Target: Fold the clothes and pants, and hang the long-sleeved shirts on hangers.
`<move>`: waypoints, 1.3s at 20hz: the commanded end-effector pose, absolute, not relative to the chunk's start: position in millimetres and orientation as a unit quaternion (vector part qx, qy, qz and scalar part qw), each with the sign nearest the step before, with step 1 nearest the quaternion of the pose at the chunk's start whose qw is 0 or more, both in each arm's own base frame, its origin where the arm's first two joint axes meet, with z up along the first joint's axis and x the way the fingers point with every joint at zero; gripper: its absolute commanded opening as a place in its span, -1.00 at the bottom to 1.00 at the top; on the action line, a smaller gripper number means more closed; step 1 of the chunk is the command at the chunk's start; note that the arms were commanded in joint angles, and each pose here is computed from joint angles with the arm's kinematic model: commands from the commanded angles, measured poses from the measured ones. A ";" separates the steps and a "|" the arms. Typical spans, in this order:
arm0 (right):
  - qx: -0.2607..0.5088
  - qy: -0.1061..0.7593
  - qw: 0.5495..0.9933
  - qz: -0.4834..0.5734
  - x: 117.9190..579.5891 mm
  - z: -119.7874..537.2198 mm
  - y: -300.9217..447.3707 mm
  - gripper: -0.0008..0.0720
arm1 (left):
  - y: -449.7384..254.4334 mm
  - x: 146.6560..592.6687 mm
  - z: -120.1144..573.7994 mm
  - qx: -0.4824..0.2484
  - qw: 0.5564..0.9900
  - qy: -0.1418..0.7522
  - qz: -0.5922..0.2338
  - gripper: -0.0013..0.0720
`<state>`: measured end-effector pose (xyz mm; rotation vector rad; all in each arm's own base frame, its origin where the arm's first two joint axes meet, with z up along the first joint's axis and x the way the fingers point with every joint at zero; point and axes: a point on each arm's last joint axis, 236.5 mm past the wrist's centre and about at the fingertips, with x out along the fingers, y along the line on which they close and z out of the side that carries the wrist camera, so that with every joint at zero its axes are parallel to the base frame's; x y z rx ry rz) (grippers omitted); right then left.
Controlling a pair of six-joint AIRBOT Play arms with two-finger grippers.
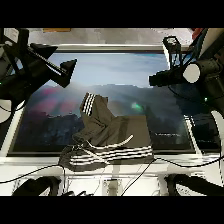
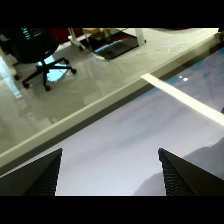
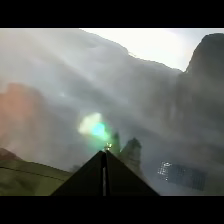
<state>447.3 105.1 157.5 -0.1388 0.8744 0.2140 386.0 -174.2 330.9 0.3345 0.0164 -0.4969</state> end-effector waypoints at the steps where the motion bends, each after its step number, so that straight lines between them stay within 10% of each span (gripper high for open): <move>1: -0.067 0.424 0.897 0.104 446.9 156.1 105.6 -0.95 | -173.9 386.7 329.2 0.164 0.956 0.010 -0.244 0.90; 17: -0.063 0.377 0.918 0.106 463.0 175.5 109.4 -0.95 | -182.3 382.6 332.3 0.120 0.958 0.012 -0.261 0.90; 22: -0.117 0.456 0.877 0.102 425.0 154.4 89.7 -0.95 | -183.1 377.2 321.6 0.133 0.953 0.035 -0.271 0.90; 26: -0.217 0.530 0.810 0.124 390.2 131.0 61.1 -0.95 | -151.7 359.1 234.0 0.211 0.914 0.214 -0.273 0.90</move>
